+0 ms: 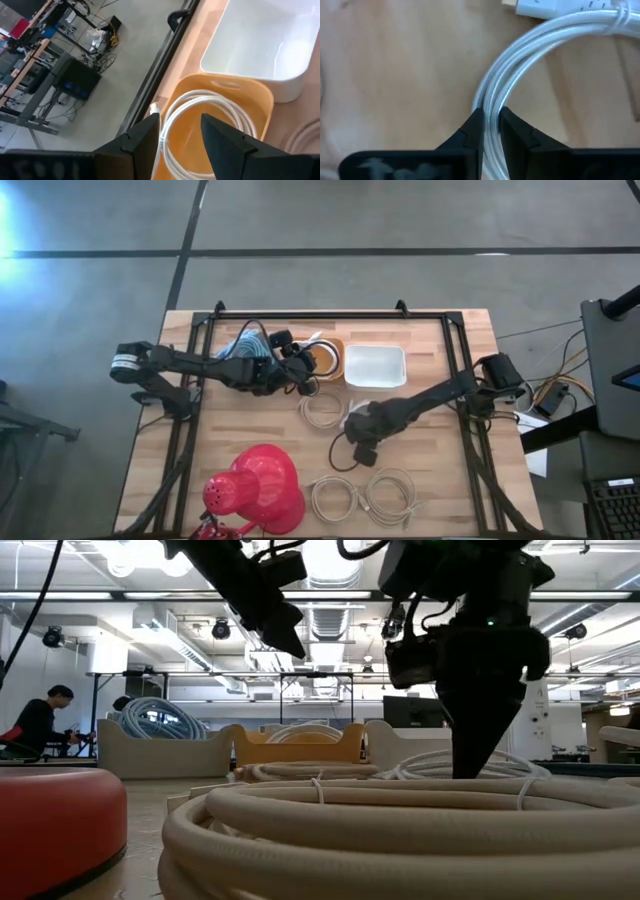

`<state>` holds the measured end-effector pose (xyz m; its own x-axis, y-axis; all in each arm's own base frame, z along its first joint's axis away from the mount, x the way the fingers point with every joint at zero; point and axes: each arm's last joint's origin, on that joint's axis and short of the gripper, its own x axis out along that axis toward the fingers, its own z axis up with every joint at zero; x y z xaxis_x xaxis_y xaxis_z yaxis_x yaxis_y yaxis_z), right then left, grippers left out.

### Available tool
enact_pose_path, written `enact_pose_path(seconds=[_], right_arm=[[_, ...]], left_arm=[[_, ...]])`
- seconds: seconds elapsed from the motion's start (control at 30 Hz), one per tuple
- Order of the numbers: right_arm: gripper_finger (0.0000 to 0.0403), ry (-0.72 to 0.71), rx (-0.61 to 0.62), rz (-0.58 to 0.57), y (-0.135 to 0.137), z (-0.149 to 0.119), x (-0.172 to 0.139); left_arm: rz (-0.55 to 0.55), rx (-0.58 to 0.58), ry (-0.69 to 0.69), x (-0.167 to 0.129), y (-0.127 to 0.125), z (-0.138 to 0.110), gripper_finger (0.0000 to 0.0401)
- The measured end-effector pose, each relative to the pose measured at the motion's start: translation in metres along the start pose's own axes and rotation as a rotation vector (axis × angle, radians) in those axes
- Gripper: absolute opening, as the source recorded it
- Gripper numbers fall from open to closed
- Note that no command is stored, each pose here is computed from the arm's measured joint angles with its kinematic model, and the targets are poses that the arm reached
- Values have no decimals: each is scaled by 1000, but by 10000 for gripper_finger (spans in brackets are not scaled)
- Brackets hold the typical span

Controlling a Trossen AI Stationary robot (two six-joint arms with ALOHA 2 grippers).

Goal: Sort HDMI cables
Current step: Put the white HDMI cable into the orange bin

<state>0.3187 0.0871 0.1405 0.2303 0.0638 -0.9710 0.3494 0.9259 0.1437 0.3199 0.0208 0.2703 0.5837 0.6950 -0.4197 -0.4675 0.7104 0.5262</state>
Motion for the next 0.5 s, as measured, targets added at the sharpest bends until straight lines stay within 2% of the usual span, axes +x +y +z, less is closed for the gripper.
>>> enact_pose_path(seconds=[0.13,0.33,0.5], right_arm=[[28,23,-24,3,6,5,-20],[24,5,-49,-1,12,15,-46],[23,-129,-123,15,19,30,-76]], left_arm=[[-5,13,11,-1,-1,-1,177],[8,26,-8,-9,-2,1,177],[32,14,-52,-27,6,7,177]])
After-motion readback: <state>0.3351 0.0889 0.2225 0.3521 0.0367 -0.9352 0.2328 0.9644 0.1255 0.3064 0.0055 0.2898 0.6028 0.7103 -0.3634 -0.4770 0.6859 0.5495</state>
